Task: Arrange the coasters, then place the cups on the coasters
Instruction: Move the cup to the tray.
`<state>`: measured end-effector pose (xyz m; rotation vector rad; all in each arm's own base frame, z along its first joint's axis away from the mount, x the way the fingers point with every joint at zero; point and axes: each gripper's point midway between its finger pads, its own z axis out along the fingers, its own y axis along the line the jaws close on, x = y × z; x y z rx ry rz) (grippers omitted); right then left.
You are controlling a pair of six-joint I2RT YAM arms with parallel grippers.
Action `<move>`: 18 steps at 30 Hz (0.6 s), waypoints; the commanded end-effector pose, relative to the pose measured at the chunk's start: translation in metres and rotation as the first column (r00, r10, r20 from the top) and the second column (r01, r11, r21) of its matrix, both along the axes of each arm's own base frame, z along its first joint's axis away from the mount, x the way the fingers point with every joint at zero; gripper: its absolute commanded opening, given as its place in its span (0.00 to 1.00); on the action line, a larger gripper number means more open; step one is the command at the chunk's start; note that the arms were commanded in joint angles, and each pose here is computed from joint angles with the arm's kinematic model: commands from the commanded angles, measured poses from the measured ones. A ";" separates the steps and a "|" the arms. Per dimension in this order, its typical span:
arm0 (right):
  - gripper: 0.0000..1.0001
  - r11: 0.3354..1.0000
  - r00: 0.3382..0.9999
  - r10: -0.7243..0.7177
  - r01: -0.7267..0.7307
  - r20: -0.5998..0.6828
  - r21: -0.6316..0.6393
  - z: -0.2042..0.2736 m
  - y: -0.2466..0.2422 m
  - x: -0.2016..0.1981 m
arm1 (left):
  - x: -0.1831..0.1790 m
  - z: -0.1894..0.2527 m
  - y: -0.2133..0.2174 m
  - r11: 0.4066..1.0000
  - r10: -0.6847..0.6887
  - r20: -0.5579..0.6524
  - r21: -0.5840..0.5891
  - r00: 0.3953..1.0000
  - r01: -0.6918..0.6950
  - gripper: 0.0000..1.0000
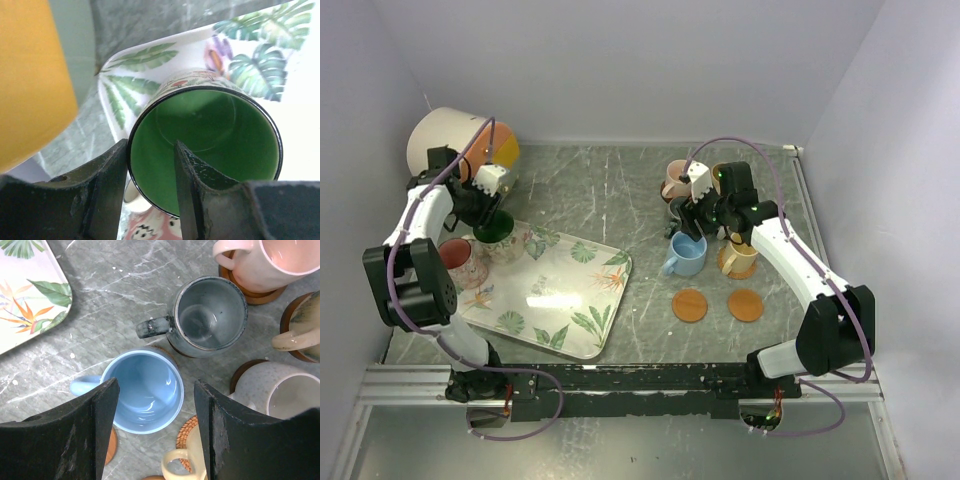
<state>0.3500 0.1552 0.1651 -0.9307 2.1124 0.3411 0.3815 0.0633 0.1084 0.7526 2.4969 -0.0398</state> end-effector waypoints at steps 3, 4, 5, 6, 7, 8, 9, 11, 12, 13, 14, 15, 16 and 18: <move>0.62 1.000 1.000 -0.003 0.003 -0.001 -0.009 -0.005 -0.001 0.003 | -0.023 0.006 -0.054 0.991 -0.020 -0.073 -0.135 0.997 0.010 0.51; 0.62 1.000 1.000 -0.003 0.003 -0.002 -0.009 -0.006 -0.001 0.002 | -0.024 0.006 -0.059 0.990 -0.021 -0.079 -0.140 0.997 0.010 0.51; 0.62 1.000 1.000 -0.003 0.003 0.000 -0.010 -0.005 -0.001 0.002 | -0.027 0.008 -0.065 0.989 -0.025 -0.085 -0.146 0.996 0.012 0.51; 0.62 1.000 1.000 -0.003 0.003 0.000 -0.011 -0.006 -0.001 0.002 | -0.030 0.007 -0.070 0.988 -0.027 -0.094 -0.154 0.995 0.012 0.51; 0.62 1.000 1.000 -0.005 0.005 0.002 -0.011 -0.005 -0.002 0.003 | -0.033 0.008 -0.075 0.987 -0.033 -0.104 -0.160 0.994 0.016 0.51; 0.62 1.000 1.000 -0.006 0.006 0.001 -0.012 -0.005 -0.002 0.003 | -0.038 0.007 -0.080 0.986 -0.037 -0.118 -0.164 0.992 0.018 0.51; 0.62 1.000 1.000 -0.006 0.006 0.003 -0.011 -0.005 -0.002 0.003 | -0.042 0.008 -0.084 0.986 -0.042 -0.128 -0.164 0.991 0.021 0.51; 0.62 1.000 1.000 -0.006 0.006 0.001 -0.012 -0.006 -0.002 0.003 | -0.051 0.011 -0.092 0.986 -0.052 -0.140 -0.164 0.989 0.029 0.51; 0.62 1.000 1.000 -0.004 0.004 -0.002 -0.013 -0.007 -0.002 0.003 | -0.056 0.012 -0.095 0.985 -0.057 -0.144 -0.169 0.988 0.032 0.51; 0.62 1.000 1.000 -0.004 0.004 -0.002 -0.012 -0.007 -0.002 0.003 | -0.060 0.014 -0.098 0.984 -0.062 -0.146 -0.173 0.987 0.036 0.51; 0.62 1.000 1.000 -0.003 0.003 -0.005 -0.011 -0.007 -0.001 0.003 | -0.065 0.016 -0.101 0.983 -0.070 -0.151 -0.177 0.986 0.043 0.51; 0.62 1.000 1.000 -0.002 0.002 -0.008 -0.011 -0.008 -0.001 0.003 | -0.069 0.017 -0.105 0.982 -0.080 -0.159 -0.179 0.984 0.051 0.51; 0.62 1.000 1.000 0.000 0.000 -0.010 -0.011 -0.008 -0.001 0.002 | -0.075 0.017 -0.107 0.982 -0.086 -0.173 -0.179 0.981 0.055 0.51; 0.62 1.000 1.000 0.001 -0.001 -0.009 -0.009 -0.008 -0.001 0.002 | -0.088 0.015 -0.113 0.983 -0.108 -0.213 -0.169 0.971 0.072 0.51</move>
